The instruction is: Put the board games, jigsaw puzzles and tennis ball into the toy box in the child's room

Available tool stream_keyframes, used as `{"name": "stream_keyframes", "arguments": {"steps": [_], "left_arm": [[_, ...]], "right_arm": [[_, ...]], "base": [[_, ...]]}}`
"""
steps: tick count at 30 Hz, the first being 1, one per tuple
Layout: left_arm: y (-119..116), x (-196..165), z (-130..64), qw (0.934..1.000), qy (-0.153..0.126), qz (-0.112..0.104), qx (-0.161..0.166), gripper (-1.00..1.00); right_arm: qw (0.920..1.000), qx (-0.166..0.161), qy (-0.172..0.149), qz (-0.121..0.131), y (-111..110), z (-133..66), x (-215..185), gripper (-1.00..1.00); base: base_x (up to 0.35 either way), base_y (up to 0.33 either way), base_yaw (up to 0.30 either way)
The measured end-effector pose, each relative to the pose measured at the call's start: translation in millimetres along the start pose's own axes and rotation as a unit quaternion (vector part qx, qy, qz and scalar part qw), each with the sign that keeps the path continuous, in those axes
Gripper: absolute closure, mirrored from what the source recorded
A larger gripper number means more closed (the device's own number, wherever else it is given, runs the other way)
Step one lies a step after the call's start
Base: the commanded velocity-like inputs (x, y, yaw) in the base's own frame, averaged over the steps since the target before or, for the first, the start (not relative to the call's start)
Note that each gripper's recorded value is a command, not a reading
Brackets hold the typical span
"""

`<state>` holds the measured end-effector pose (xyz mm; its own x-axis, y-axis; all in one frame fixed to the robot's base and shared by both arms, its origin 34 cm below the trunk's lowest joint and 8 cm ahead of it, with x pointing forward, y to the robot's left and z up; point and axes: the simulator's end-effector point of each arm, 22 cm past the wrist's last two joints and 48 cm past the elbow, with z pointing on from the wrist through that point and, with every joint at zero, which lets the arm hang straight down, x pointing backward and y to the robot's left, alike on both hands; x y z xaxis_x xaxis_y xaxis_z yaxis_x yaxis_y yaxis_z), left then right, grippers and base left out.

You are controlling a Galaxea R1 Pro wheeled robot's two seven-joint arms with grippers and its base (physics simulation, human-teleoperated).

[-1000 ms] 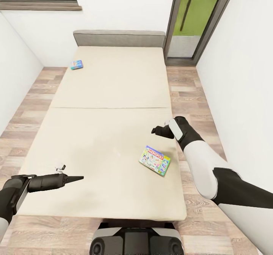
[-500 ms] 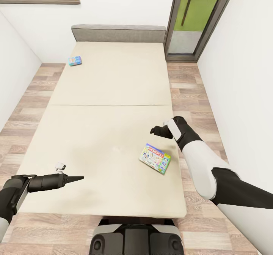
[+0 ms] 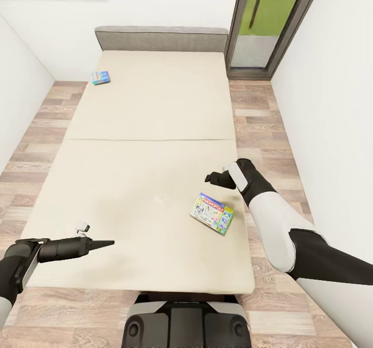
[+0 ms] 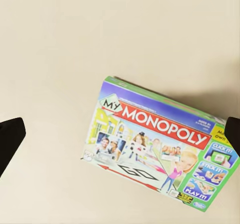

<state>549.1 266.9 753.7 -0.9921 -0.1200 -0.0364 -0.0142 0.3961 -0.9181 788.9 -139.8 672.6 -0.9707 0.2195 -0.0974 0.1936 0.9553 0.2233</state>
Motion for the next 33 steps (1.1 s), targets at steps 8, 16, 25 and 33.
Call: {"name": "stream_keyframes", "arguments": {"steps": [8, 16, 25, 33], "left_arm": [[5.1, 2.4, 0.9, 1.0000, 0.002, -0.004, -0.001, -1.00], [8.3, 2.7, 2.3, 1.0000, 0.002, -0.007, -0.002, -1.00], [-3.7, -23.9, 5.3, 0.9999, -0.008, 0.003, 0.006, -1.00], [-13.3, -47.4, 6.8, 0.9994, -0.025, 0.008, 0.022, -1.00]], "right_arm": [[1.0000, 0.001, 0.006, 0.000, -2.3, 7.2, 4.2, -1.00], [0.9999, 0.003, 0.013, 0.001, -5.8, 13.2, 6.8, -1.00], [0.9999, 0.003, 0.010, 0.001, -7.9, 15.5, -1.6, -1.00], [0.9999, 0.004, 0.013, 0.002, -9.6, 21.5, -1.0, -1.00]], "base": [[0.000, 0.000, 0.000], [0.000, 0.000, 0.000], [0.000, 0.000, 0.000], [0.000, 0.000, 0.000]]}}
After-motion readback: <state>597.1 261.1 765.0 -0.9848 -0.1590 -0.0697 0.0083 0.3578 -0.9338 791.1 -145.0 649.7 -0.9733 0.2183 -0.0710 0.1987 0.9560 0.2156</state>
